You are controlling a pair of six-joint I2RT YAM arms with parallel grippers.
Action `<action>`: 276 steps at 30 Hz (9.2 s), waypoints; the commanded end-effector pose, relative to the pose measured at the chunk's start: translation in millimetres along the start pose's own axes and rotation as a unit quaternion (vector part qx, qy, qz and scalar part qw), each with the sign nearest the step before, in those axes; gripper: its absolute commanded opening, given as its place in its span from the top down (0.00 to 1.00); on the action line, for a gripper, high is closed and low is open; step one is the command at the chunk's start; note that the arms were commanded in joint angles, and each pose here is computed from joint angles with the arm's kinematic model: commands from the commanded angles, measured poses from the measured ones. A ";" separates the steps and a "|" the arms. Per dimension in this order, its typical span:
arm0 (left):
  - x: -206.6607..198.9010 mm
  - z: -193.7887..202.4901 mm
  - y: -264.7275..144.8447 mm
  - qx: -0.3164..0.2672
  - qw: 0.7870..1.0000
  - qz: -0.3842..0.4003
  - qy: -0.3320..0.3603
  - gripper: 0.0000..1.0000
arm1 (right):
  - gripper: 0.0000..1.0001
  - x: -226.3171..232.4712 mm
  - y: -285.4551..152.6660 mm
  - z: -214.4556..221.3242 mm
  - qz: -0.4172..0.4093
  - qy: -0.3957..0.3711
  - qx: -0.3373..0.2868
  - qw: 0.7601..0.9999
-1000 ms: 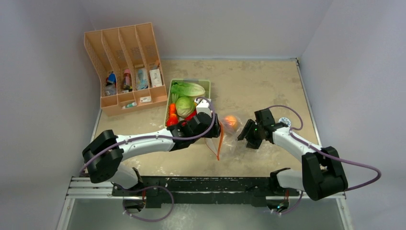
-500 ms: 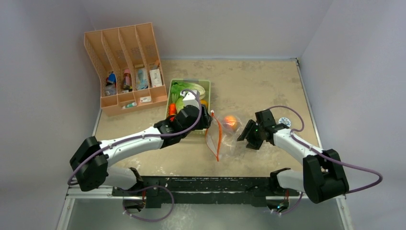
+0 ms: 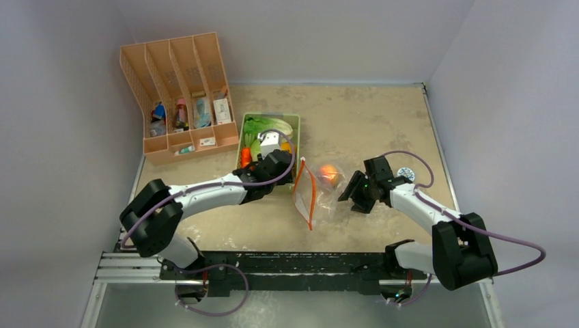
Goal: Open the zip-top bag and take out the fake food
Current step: Place the fake vegetable in the bin, then pick up the fake fruit from the zipper food storage bag.
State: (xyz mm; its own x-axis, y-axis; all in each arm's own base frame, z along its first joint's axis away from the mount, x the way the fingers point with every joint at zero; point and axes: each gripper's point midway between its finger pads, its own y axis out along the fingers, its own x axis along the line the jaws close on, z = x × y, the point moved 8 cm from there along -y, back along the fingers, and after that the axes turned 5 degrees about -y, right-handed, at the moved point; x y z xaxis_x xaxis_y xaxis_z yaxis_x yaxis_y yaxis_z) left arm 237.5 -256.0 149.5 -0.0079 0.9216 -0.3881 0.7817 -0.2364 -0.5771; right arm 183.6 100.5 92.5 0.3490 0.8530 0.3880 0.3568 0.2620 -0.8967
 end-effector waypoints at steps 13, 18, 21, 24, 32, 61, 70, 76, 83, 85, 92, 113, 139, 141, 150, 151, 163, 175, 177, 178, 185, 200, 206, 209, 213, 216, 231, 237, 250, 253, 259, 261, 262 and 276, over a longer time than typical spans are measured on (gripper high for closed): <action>-35.1 -41.3 -60.4 -0.014 0.985 0.161 -0.063 0.39 | 0.38 5.7 -7.1 -15.2 0.025 -0.011 -0.025 0.999; -55.7 12.9 -54.5 0.112 0.966 0.232 -0.032 0.55 | 0.38 8.0 -5.9 -23.4 0.034 -0.013 -0.044 0.998; -75.0 26.9 -72.3 0.114 0.968 0.224 -0.002 0.61 | 0.38 6.4 -4.7 -20.2 0.032 -0.013 -0.037 0.999; -79.6 25.1 -90.8 0.094 0.975 0.203 0.013 0.62 | 0.38 6.8 -3.4 -20.3 0.030 -0.010 -0.036 0.999; -62.6 41.6 -91.9 0.131 0.971 0.193 0.061 0.64 | 0.38 8.1 -6.5 -18.7 0.019 -0.003 -0.040 0.999; -78.3 84.2 11.9 0.015 0.991 0.124 -0.038 0.59 | 0.41 63.1 -88.3 -119.1 0.006 -0.080 -0.235 0.969; -76.6 92.1 22.4 -0.014 0.984 0.163 -0.076 0.55 | 0.46 92.2 -12.7 -111.2 -0.075 -0.144 -0.106 0.981; -70.3 107.5 39.5 -0.002 0.985 0.156 -0.071 0.54 | 0.47 56.0 20.0 -82.8 -0.012 -0.132 -0.047 0.990; -41.4 116.6 44.7 -0.038 0.968 0.231 -0.094 0.47 | 0.47 38.7 35.3 -65.2 -0.007 -0.152 -0.024 0.988; -42.2 118.9 45.4 -0.031 0.966 0.242 -0.079 0.46 | 0.47 41.6 35.3 -66.1 -0.012 -0.162 -0.023 0.987; -45.8 117.5 39.5 -0.028 0.966 0.247 -0.070 0.41 | 0.46 50.5 5.0 -78.8 0.012 -0.137 -0.069 0.988; -52.3 86.9 25.8 -0.085 0.971 0.213 -0.073 0.33 | 0.50 67.8 32.4 -43.5 -0.083 -0.278 0.032 0.956; -75.3 91.6 31.5 -0.038 0.969 0.239 -0.054 0.77 | 0.49 61.0 18.1 -30.5 -0.098 -0.279 0.037 0.954; -69.2 92.6 27.2 -0.033 0.970 0.234 -0.047 0.75 | 0.49 56.6 11.9 -42.8 -0.028 -0.260 0.003 0.965; -60.0 93.8 5.8 0.001 0.970 0.243 -0.024 0.32 | 0.47 91.1 -14.1 -89.6 0.001 -0.220 -0.088 0.971; -61.9 93.8 6.2 0.006 0.970 0.241 -0.012 0.31 | 0.47 97.2 -13.4 -90.5 -0.019 -0.223 -0.084 0.971; -65.4 91.3 16.7 -0.008 0.977 0.211 -0.015 0.27 | 0.48 77.0 20.3 -38.4 -0.112 -0.207 0.030 0.971; -85.3 96.2 29.5 0.005 0.971 0.240 -0.002 0.24 | 0.49 68.4 19.6 -10.0 -0.185 -0.218 0.074 0.955; -85.1 99.8 31.9 0.009 0.969 0.246 -0.003 0.24 | 0.49 70.0 18.5 -9.6 -0.194 -0.220 0.076 0.953; -85.2 102.3 33.3 0.014 0.969 0.247 -0.001 0.26 | 0.49 71.4 17.5 -9.5 -0.200 -0.223 0.079 0.951; -68.7 95.2 28.1 -0.010 0.979 0.203 -0.012 0.77 | 0.48 64.6 4.5 -24.3 -0.095 -0.205 0.036 0.974; -78.9 51.7 -12.2 -0.017 0.981 0.194 0.008 0.89 | 0.38 31.3 -72.4 -1.3 -0.043 -0.099 -0.066 0.992; -89.2 51.4 -19.6 0.025 0.978 0.209 0.010 0.92 | 0.23 34.2 -72.3 25.5 -0.191 -0.119 -0.046 0.973; -95.9 47.4 -23.5 0.038 0.977 0.211 0.006 0.92 | 0.23 37.6 -60.2 21.8 -0.181 -0.105 -0.031 0.977; -102.2 38.8 -35.4 0.048 0.973 0.224 0.004 0.93 | 0.34 44.5 -39.5 6.2 -0.151 -0.058 -0.052 0.985; -100.6 37.6 -42.8 0.067 0.972 0.224 0.018 0.93 | 0.72 51.8 -32.5 -12.4 -0.152 -0.074 -0.114 0.979; -62.6 27.1 -90.9 0.107 0.969 0.213 0.062 0.99 | 0.71 42.5 -17.6 -42.3 -0.032 -0.098 -0.175 0.979; -73.5 5.3 -99.9 0.059 0.970 0.232 0.046 1.00 | 0.19 66.2 -53.4 -28.9 -0.192 -0.128 -0.181 0.956; -82.0 -44.2 -125.7 -0.066 0.959 0.259 -0.094 1.00 | 0.11 65.5 -56.8 14.0 -0.401 -0.056 -0.133 0.905; -84.0 -44.1 -128.7 -0.067 0.950 0.283 -0.113 1.00 | 0.10 70.9 -63.9 14.1 -0.436 -0.058 -0.136 0.888; -79.9 -39.4 -127.9 -0.066 0.946 0.288 -0.132 1.00 | 0.09 76.3 -68.2 12.3 -0.470 -0.047 -0.143 0.869; -80.3 -40.1 -129.1 -0.070 0.941 0.298 -0.146 1.00 | 0.12 79.7 -66.4 11.9 -0.480 -0.053 -0.132 0.866; -80.2 -39.7 -129.8 -0.072 0.937 0.306 -0.153 1.00 | 0.14 81.9 -64.6 11.4 -0.482 -0.057 -0.124 0.865; -84.9 -45.3 -135.9 -0.094 0.908 0.355 -0.203 1.00 | 0.14 87.0 -44.9 11.4 -0.488 -0.034 -0.065 0.870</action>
State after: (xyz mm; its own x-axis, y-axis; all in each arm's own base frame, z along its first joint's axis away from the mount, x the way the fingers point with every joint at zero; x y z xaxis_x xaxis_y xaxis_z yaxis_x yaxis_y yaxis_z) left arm 161.6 -291.1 268.2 0.2953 0.4769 -0.8279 0.7689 -0.6330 -0.0904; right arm 183.8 163.4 145.8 -0.1481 0.3509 0.9246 0.5647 0.7975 -0.2122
